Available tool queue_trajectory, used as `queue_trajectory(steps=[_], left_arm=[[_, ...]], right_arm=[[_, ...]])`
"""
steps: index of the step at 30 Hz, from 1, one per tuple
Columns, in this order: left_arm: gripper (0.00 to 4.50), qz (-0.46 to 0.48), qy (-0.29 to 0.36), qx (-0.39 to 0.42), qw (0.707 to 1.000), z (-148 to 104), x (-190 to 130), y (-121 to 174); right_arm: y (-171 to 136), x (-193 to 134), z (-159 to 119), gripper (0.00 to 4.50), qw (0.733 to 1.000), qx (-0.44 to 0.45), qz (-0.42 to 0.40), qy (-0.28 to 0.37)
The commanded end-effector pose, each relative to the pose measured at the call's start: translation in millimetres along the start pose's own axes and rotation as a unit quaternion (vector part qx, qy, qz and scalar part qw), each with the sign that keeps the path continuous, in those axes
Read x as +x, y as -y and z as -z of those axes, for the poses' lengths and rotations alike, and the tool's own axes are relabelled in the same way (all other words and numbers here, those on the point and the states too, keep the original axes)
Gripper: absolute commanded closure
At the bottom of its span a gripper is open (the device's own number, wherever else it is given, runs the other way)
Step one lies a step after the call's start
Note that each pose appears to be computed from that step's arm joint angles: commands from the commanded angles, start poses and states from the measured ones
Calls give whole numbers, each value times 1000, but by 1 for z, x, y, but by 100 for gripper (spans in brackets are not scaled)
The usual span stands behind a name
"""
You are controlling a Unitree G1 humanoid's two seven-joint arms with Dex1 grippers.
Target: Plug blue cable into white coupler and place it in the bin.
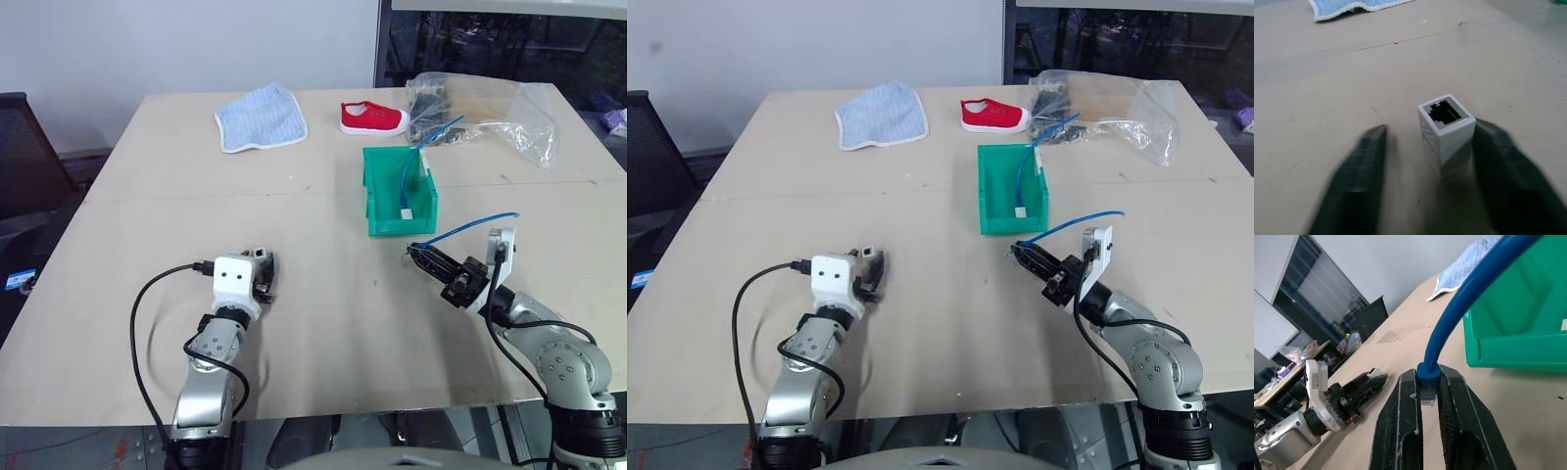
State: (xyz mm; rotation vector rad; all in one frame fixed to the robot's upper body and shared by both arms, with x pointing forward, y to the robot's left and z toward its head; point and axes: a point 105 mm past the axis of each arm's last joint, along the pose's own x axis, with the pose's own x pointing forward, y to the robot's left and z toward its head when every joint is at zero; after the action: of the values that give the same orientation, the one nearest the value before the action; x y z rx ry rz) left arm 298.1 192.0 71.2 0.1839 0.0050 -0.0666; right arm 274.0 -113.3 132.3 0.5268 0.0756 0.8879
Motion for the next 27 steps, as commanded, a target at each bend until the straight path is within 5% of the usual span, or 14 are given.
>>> queue_trajectory(steps=[1, 7, 17, 27], left_arm=[[419, -6, -7, 6, 1000, 7, 3, 0], [419, 68, 18, -14, 997, -2, 19, 26], [419, 228, 134, 29, 964, -56, 55, 107], [419, 255, 208, 28, 944, -91, 51, 142]], right_arm=[[-11, 2, -9, 450, 999, -26, -15, 12], [-16, 16, -12, 450, 991, -133, -23, -24], [-35, 76, -24, 450, 925, -376, -48, -6], [-21, 98, -13, 450, 890, -455, 8, 5]])
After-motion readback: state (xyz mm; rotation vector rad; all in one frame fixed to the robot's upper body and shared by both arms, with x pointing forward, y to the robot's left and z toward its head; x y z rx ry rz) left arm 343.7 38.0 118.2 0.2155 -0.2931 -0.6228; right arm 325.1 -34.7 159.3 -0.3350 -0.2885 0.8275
